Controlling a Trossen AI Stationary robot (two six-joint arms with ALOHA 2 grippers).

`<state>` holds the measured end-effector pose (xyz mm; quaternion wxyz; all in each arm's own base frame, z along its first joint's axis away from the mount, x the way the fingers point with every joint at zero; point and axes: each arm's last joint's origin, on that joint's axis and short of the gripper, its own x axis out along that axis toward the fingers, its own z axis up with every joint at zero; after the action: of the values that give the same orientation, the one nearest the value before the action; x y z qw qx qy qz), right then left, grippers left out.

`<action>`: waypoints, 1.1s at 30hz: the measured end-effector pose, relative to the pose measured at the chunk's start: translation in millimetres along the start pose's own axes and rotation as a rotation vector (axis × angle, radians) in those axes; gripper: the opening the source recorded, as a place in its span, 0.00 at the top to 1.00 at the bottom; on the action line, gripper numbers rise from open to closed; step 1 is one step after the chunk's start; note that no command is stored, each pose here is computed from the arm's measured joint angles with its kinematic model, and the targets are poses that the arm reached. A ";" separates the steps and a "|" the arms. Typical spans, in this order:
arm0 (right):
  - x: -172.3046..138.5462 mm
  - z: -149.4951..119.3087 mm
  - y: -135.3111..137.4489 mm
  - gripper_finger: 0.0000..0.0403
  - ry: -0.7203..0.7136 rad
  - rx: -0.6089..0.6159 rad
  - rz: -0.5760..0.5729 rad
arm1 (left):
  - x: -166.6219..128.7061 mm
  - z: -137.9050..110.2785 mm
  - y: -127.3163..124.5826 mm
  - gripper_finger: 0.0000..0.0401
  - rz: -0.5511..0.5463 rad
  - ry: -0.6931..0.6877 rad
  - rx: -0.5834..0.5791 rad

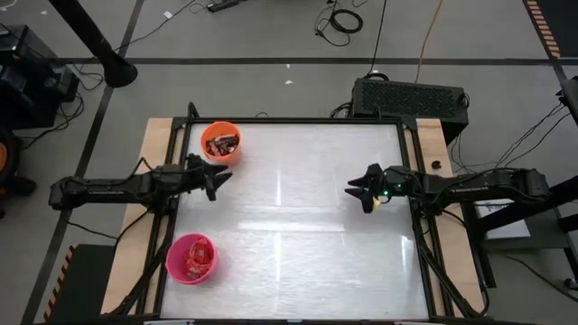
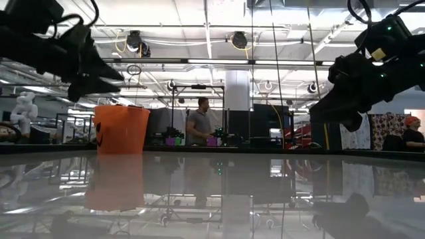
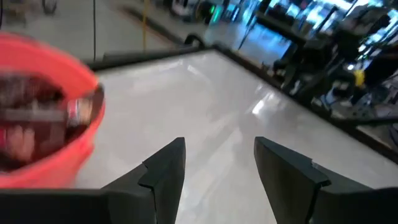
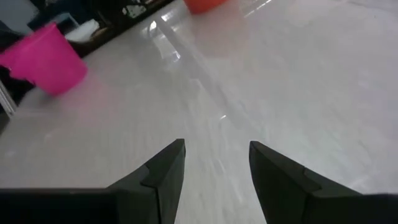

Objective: Sort candy by brand, put in halloween buckets
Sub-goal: Return to Home Position

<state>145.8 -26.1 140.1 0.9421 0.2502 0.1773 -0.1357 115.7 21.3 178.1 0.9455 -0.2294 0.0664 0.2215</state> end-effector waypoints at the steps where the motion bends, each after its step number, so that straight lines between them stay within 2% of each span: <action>1: 0.1 -0.1 -0.3 0.58 0.001 -0.031 -0.003 | 0.0 1.8 -0.9 0.50 -0.008 -0.018 0.016; 3: 0.1 0.5 0.0 0.58 -0.004 -0.062 0.001 | -1.3 5.8 -2.5 0.50 -0.022 -0.061 0.062; 7: -0.2 4.7 2.7 0.58 -0.045 -0.033 0.034 | -6.9 11.7 -3.4 0.51 -0.035 -0.130 0.139; 14: -5.3 4.9 3.0 0.58 -0.093 -0.095 0.057 | -17.8 14.0 -2.4 0.54 -0.089 -0.165 0.243; 18: -11.7 -2.5 -0.9 0.58 -0.133 -0.103 0.075 | -26.0 15.1 -3.0 0.55 -0.180 -0.182 0.244; 23: -18.4 -1.0 -0.4 0.58 -0.169 -0.128 0.083 | -33.0 10.9 1.4 0.55 -0.183 -0.163 0.251; 29: -18.7 -11.3 -6.0 0.58 -0.064 -0.110 0.034 | -23.0 -4.1 3.8 0.55 -0.260 -0.180 0.250; 33: -18.3 -14.8 -7.8 0.58 -0.027 -0.155 0.016 | -17.6 -10.5 7.2 0.55 -0.226 -0.214 0.238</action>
<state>122.7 -21.9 132.1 0.9620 0.1761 0.1727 -0.1172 96.5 15.3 169.9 0.9864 -0.0973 -0.0350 0.1278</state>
